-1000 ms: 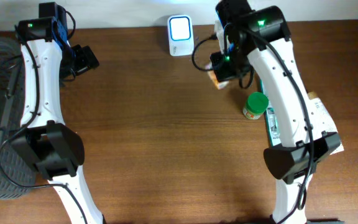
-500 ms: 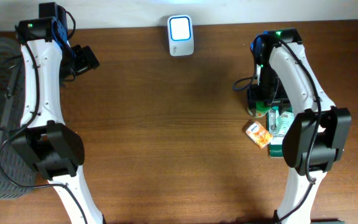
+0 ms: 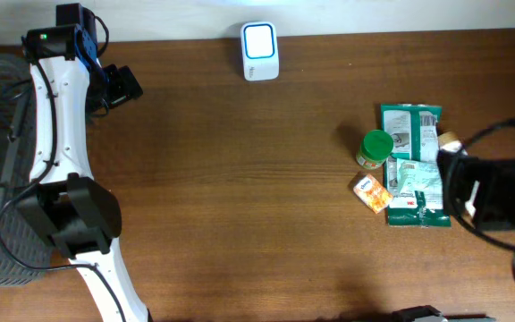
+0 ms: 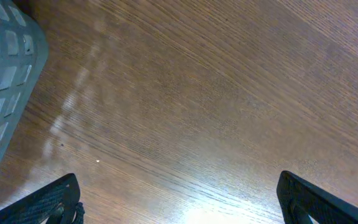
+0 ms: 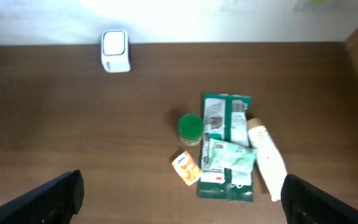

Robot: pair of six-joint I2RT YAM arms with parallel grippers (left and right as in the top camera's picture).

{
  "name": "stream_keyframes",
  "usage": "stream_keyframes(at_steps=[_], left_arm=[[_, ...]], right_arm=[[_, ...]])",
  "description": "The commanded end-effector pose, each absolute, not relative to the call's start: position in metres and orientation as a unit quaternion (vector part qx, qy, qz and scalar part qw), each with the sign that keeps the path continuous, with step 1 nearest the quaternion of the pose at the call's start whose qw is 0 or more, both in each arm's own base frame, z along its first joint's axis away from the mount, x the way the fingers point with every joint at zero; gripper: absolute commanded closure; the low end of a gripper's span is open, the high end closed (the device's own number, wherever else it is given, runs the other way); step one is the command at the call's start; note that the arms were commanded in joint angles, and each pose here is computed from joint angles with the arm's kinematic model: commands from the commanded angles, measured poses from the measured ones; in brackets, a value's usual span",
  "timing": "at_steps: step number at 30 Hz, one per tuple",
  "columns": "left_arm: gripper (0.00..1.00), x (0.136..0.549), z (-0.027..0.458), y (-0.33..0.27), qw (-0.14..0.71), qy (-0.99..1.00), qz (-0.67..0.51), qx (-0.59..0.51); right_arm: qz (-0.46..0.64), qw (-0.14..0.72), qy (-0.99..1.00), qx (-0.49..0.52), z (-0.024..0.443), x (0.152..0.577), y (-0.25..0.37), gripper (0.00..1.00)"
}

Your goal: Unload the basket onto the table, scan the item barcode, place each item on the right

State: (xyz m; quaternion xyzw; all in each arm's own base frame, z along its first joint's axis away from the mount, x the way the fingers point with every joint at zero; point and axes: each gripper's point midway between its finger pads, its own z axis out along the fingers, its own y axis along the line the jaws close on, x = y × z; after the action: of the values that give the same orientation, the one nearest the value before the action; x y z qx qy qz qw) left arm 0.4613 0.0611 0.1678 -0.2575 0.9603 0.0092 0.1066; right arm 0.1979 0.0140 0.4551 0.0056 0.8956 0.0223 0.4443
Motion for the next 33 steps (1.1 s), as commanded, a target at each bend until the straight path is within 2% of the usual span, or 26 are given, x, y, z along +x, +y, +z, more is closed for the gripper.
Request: stream_keyframes(at_steps=[1, 3, 5, 8, 9, 11, 16, 19, 23, 33], left_arm=[[0.01, 0.462, 0.167, 0.062, 0.106, 0.960, 0.009, -0.260], [0.01, 0.462, 0.167, 0.062, 0.106, 0.960, 0.009, -0.260], [0.01, 0.462, 0.167, 0.062, 0.106, 0.960, 0.009, -0.260], [0.01, 0.462, 0.167, 0.062, 0.106, 0.960, 0.009, -0.260], [0.01, 0.462, 0.167, 0.062, 0.106, 0.960, 0.009, -0.260], [0.01, 0.462, 0.167, 0.062, 0.106, 0.960, 0.009, -0.260], [0.01, 0.461, 0.167, 0.064, 0.105, 0.959, 0.009, -0.261], [0.01, 0.461, 0.167, 0.063, 0.105, 0.960, 0.009, -0.261], [0.01, 0.461, 0.167, 0.063, 0.105, 0.960, 0.009, -0.261], [0.01, 0.461, 0.167, 0.063, 0.105, 0.960, 0.009, -0.261]], right_arm=[[-0.026, 0.455, 0.890, 0.030, 0.458, 0.190, -0.006, 0.02], [-0.064, 0.464, 0.882, 0.054, 0.460, 0.201, -0.021, 0.02], [-0.040, 0.519, 0.851, 0.070, 0.467, 0.231, -0.019, 0.02], [-0.007, 0.584, 0.810, 0.039, 0.448, 0.254, -0.006, 0.02], [0.004, 0.610, 0.793, 0.002, 0.432, 0.260, 0.004, 0.02], [0.010, 0.639, 0.769, -0.010, 0.397, 0.266, 0.008, 0.02], [0.024, 0.716, 0.697, -0.021, 0.256, 0.255, 0.014, 0.02], [0.024, 0.715, 0.699, -0.021, 0.194, 0.249, 0.014, 0.02], [0.024, 0.672, 0.739, -0.022, 0.152, 0.248, 0.014, 0.02], [0.024, 0.663, 0.748, -0.022, 0.146, 0.247, 0.014, 0.02]])
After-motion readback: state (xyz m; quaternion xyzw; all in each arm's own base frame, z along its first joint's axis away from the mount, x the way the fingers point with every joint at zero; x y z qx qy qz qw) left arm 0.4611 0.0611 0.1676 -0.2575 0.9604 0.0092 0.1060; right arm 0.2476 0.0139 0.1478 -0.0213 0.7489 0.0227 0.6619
